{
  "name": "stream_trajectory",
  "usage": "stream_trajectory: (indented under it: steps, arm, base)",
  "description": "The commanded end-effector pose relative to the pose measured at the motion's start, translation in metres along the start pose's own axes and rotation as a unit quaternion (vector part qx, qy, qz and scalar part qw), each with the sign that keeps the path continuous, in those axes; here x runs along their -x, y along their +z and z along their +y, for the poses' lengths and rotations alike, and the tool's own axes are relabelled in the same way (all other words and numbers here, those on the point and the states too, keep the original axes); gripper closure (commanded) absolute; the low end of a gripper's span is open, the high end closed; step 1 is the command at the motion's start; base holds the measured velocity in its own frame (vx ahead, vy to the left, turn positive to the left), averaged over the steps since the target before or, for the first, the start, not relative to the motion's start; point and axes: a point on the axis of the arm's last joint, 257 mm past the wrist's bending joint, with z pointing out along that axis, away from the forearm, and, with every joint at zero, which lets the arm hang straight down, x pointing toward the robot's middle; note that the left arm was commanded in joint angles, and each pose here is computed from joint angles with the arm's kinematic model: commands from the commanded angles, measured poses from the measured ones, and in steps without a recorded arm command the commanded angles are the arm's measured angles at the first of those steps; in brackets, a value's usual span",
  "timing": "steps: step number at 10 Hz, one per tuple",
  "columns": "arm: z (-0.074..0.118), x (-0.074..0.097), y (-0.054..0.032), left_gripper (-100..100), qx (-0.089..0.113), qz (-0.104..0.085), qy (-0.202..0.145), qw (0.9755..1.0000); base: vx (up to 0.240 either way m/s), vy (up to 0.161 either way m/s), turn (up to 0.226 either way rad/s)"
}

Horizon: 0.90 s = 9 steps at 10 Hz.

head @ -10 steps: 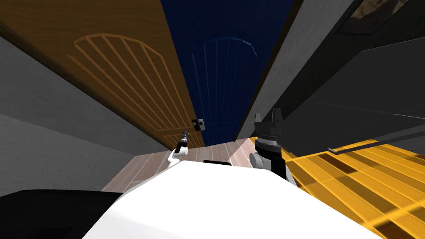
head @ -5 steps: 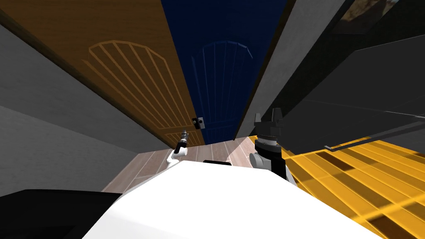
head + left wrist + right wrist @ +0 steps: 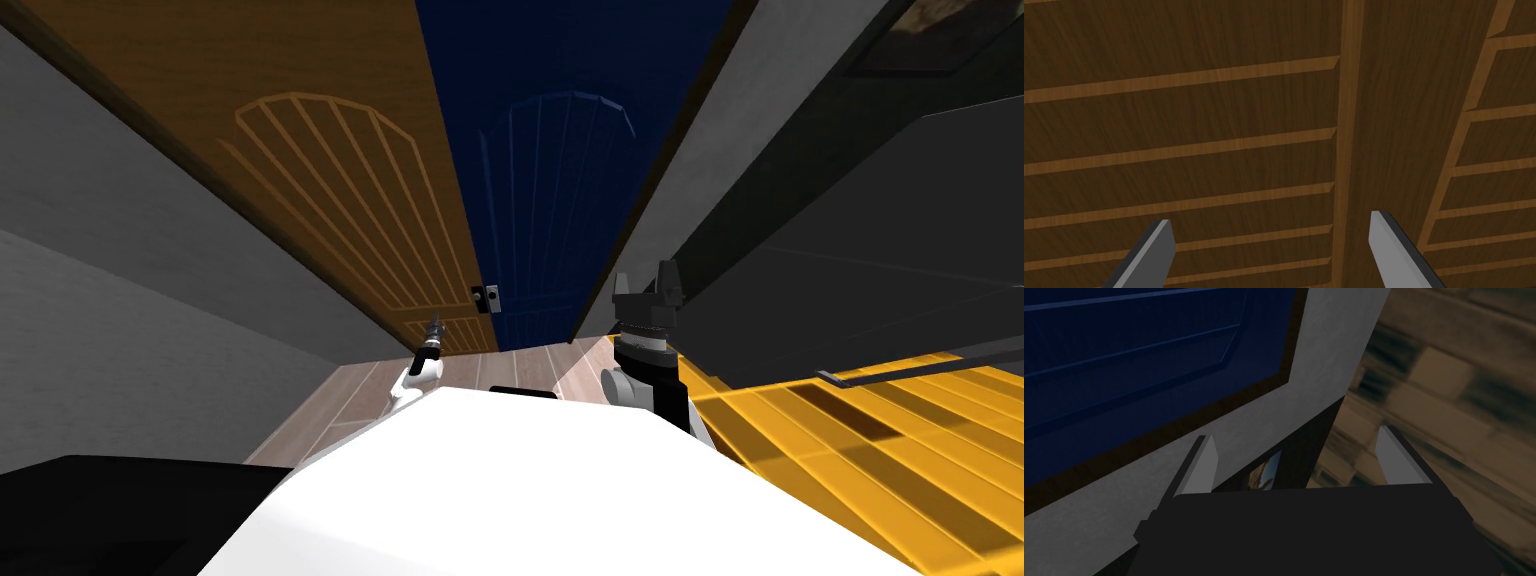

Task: Pull the door open

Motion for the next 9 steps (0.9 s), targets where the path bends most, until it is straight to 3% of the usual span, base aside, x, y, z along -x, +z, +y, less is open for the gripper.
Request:
stream_trajectory:
  steps: [1, 4, 6, 8, 9]
  arm:
    - [-0.002, -0.006, 0.0017, -100, -0.003, 0.003, -0.002, 1.0]
    - [-0.012, -0.037, 0.0095, -100, -0.014, 0.023, -0.013, 0.9996]
    - [-0.026, -0.076, 0.0163, -100, -0.029, 0.049, -0.026, 0.9981]
    - [-0.025, -0.071, 0.0167, -100, -0.028, 0.046, -0.025, 0.9982]
    - [-0.025, -0.071, 0.0167, 100, -0.028, 0.046, -0.025, 0.9982]
  base:
    - [0.163, 0.038, -0.046]
    - [0.181, 0.021, -0.094]
    - [0.232, -0.061, -0.22]
    - [0.121, -0.064, -0.029]
    - [0.0, 0.0, 0.0]
